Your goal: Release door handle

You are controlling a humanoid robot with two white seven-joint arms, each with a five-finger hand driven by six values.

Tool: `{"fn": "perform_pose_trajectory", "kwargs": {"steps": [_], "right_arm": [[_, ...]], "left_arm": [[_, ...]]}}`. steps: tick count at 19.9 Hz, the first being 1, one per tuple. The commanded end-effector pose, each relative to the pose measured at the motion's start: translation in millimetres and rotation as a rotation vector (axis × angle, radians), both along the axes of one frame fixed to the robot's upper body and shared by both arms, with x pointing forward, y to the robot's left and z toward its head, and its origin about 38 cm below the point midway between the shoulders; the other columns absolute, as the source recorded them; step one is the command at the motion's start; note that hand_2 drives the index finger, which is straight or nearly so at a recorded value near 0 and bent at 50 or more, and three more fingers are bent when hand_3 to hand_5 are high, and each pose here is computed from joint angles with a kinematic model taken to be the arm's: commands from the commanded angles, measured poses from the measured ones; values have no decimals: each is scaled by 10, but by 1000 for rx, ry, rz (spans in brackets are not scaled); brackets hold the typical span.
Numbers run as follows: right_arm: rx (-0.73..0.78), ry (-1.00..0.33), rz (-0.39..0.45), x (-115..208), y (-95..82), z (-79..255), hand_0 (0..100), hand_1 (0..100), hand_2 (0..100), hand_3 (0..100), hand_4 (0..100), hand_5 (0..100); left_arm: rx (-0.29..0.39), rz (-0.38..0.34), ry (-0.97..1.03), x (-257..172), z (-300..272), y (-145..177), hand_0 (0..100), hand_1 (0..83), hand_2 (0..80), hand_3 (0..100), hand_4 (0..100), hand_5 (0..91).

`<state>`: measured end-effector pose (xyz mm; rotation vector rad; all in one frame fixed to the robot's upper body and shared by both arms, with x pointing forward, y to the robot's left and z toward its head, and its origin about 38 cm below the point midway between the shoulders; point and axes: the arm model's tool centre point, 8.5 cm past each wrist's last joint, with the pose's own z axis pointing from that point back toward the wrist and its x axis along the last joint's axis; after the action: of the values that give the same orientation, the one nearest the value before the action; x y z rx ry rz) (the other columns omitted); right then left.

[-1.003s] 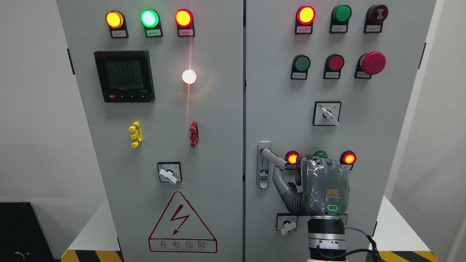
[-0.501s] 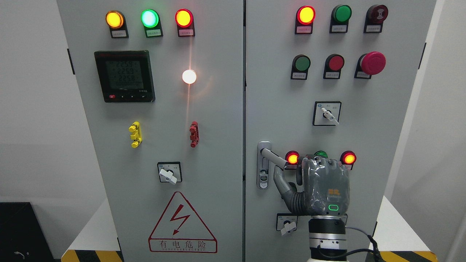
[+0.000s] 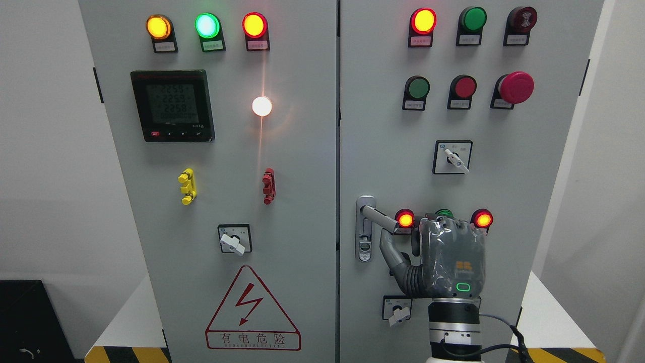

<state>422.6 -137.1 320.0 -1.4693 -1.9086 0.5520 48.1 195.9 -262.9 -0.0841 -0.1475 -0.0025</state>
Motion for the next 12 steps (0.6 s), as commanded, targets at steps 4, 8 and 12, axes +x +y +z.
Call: {"fn": "perform_pose_trajectory", "kwargs": {"steps": [4, 8, 12], "right_arm": [[8, -2, 1, 5, -16, 8, 456, 415, 997, 1000, 953, 1000], [8, -5, 1, 5, -15, 15, 456, 415, 997, 1000, 953, 1000], [8, -8, 1, 4, -15, 23, 455, 418, 997, 1000, 952, 1000]], "left_arm": [[-1, 0, -1, 1, 0, -1, 120, 556, 0, 0, 0, 0], [-1, 0, -1, 1, 0, -1, 120, 556, 0, 0, 0, 0], [-1, 0, -1, 1, 0, -1, 120, 556, 0, 0, 0, 0]]}}
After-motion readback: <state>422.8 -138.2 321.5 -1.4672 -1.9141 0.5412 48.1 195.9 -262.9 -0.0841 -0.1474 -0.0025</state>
